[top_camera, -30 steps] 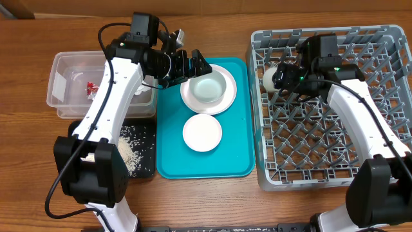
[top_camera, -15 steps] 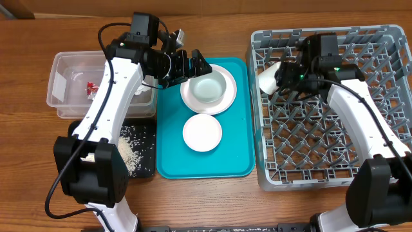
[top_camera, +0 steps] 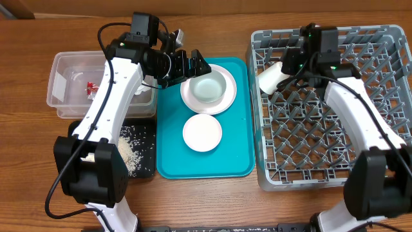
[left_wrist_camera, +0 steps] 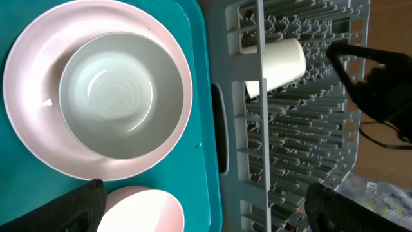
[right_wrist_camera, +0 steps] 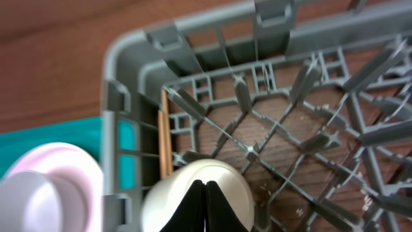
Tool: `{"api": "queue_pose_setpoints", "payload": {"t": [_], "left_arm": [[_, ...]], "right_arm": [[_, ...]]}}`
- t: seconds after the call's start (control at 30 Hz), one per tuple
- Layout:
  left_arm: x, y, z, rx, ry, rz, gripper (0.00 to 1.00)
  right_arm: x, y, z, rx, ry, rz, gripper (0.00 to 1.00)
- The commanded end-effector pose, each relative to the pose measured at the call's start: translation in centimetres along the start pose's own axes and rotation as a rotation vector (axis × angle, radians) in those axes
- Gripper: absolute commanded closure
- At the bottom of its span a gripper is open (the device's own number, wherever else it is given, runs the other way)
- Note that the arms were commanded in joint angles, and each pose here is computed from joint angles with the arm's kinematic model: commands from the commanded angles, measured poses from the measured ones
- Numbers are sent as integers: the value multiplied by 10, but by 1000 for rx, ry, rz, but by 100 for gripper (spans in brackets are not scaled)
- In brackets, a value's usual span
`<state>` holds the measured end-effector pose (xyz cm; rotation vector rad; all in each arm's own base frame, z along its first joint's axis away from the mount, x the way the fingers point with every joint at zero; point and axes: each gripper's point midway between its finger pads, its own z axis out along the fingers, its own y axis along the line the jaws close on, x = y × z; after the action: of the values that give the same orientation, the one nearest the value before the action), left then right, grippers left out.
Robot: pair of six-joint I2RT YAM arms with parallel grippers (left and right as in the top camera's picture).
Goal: Sort waste into correct bins and load items into the dishwasher
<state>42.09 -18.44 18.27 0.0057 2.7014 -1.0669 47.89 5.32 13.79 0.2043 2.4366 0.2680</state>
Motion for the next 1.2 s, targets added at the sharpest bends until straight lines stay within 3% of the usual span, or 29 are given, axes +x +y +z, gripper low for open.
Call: {"api": "queue_pose_setpoints", "payload": {"t": [0.0,0.5,0.67,0.97,1.0,1.03,1.07,1.17], "left_arm": [[-3,-10,-6,3,-20,40,0],[-3,-10,-6,3,-20,40,0],[-3,-10,-6,3,-20,40,0],[-3,-10,-6,3,-20,40,0],[-3,-10,-6,3,-20,40,0],[-3,-10,-6,3,-20,40,0],[-3,-10,-6,3,-20,40,0],[-3,-10,-6,3,-20,40,0]], "right_arm": [[9,-8,15,32,28,4,96],[48,15,7,-118,202,6,96],[44,37,-7,-238,199,-28,94],[32,45,-20,-273,160,-36,89],[32,45,-20,-272,160,-37,86],[32,45,-20,-271,160,-37,70],[32,44,-20,-271,160,-36,61],[31,49,-22,-297,162,-36,61]]}}
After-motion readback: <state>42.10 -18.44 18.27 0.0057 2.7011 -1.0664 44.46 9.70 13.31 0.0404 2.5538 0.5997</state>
